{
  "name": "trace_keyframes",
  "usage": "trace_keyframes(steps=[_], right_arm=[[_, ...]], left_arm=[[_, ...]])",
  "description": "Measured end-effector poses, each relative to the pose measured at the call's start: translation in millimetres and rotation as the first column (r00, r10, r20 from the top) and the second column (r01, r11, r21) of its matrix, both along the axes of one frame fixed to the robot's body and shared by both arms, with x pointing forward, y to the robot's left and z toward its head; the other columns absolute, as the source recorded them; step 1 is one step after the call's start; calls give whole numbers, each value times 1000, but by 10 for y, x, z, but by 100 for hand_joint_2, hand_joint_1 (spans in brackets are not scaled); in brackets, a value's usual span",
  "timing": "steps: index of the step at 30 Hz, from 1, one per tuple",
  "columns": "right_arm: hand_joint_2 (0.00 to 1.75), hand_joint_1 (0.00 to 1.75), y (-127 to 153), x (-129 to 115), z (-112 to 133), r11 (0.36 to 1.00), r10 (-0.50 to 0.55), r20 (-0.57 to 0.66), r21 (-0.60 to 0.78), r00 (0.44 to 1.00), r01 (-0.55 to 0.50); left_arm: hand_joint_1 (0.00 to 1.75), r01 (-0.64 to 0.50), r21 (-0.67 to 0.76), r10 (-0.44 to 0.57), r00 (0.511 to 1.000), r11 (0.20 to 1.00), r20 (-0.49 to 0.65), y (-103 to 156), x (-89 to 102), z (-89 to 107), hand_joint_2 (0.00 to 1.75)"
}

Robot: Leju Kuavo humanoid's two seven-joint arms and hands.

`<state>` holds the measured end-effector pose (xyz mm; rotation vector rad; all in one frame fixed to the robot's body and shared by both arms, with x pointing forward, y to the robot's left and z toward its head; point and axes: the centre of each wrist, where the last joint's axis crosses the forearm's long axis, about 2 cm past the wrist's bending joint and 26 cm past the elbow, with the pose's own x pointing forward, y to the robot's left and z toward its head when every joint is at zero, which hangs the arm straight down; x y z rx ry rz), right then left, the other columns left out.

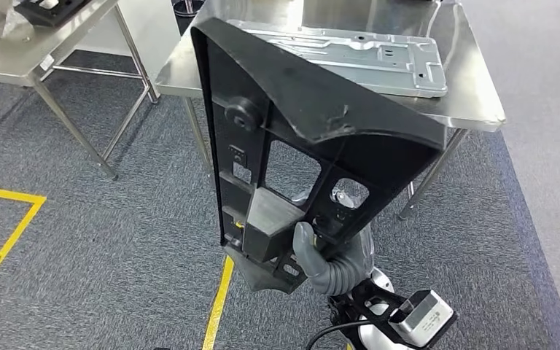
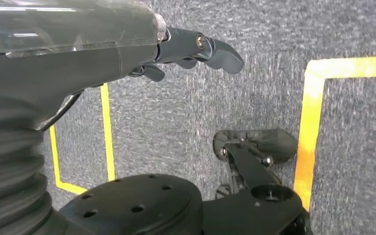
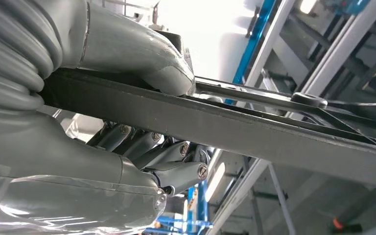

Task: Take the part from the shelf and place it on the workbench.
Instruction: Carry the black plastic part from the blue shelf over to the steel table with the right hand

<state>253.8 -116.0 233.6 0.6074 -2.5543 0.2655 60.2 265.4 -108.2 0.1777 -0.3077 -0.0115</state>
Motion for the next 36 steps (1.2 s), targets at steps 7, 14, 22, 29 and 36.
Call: trace_keyframes(steps=[7, 14, 22, 29, 36], right_arm=[[175, 175, 0, -3, 9, 1000, 5, 0, 3, 1000, -5], [175, 175, 3, -3, 16, 1000, 17, 1, 2, 1000, -17], [175, 175, 0, -8, 15, 1000, 20, 0, 3, 1000, -20], [175, 175, -1, -10, 12, 1000, 20, -1, 3, 1000, -20], [175, 175, 7, -18, 27, 1000, 25, 4, 11, 1000, -25]], left_arm=[[0, 2, -4, -2, 1000, 1000, 0, -1, 1, 0, 175], [0, 1, -2, -1, 1000, 1000, -5, 5, -18, -3, 175], [0, 0, 2, 0, 1000, 1000, -6, 7, -20, -3, 175], [0, 1, -2, -1, 1000, 1000, -9, -14, -29, -3, 175], [0, 1, 0, -1, 1000, 1000, -4, -11, -5, 0, 175]])
